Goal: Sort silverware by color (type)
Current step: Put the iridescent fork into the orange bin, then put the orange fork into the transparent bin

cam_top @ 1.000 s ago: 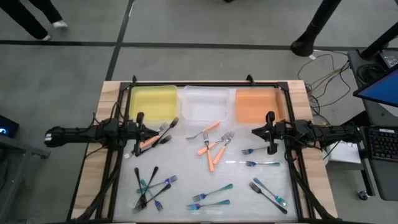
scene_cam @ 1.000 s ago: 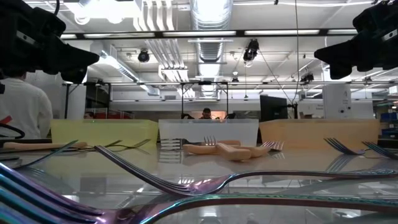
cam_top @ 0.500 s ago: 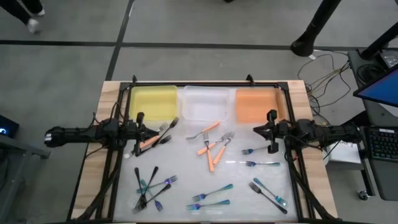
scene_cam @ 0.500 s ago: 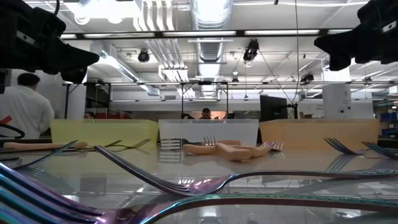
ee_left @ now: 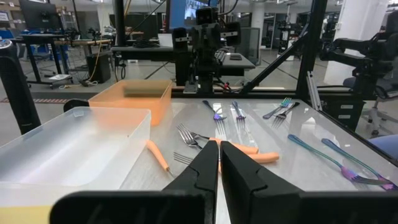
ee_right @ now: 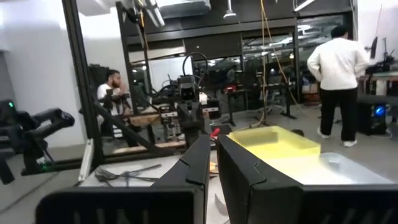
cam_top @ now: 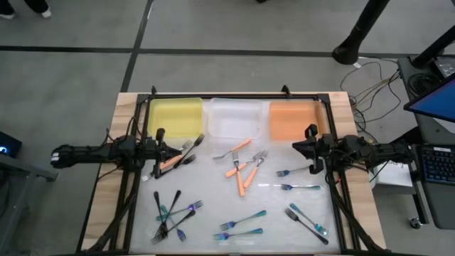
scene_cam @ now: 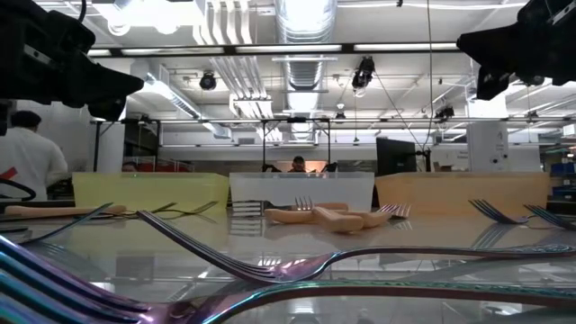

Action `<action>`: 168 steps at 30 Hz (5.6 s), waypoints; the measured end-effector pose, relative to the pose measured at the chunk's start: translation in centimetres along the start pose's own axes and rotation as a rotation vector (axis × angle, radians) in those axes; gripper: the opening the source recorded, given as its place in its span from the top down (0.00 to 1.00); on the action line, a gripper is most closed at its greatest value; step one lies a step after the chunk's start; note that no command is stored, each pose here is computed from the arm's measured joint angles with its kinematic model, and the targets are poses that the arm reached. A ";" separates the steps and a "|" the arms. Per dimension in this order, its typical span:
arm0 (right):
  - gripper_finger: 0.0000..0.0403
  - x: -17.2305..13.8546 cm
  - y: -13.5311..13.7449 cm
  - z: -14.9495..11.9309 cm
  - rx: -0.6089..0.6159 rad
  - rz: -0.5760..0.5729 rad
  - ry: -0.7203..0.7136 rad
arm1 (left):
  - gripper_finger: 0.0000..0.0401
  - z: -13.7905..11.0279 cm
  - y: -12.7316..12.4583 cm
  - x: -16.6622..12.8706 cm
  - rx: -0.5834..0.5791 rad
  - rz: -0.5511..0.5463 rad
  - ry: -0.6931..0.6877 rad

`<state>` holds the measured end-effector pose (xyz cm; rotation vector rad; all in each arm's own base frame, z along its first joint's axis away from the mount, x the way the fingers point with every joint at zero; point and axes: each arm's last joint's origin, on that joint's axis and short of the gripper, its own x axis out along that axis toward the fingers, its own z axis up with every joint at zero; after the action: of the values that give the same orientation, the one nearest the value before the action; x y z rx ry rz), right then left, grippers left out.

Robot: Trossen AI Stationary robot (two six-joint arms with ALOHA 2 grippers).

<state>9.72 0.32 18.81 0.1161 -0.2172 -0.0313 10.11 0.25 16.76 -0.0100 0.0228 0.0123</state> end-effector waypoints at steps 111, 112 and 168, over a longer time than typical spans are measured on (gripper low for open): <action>0.96 9.9 0.9 -6.5 0.060 -0.247 1.877 | 1.00 0.0 0.0 0.0 0.000 0.000 0.000; 0.96 9.9 0.9 -6.1 0.062 -0.251 1.878 | 1.00 0.0 0.0 0.0 0.000 0.000 0.000; 0.80 11.9 -11.0 2.6 0.228 -0.437 1.635 | 1.00 0.0 0.0 0.0 0.000 0.000 0.000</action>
<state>20.60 -11.36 22.56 0.3759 1.4463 -0.3294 10.11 0.25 16.75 -0.0102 0.0233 0.0123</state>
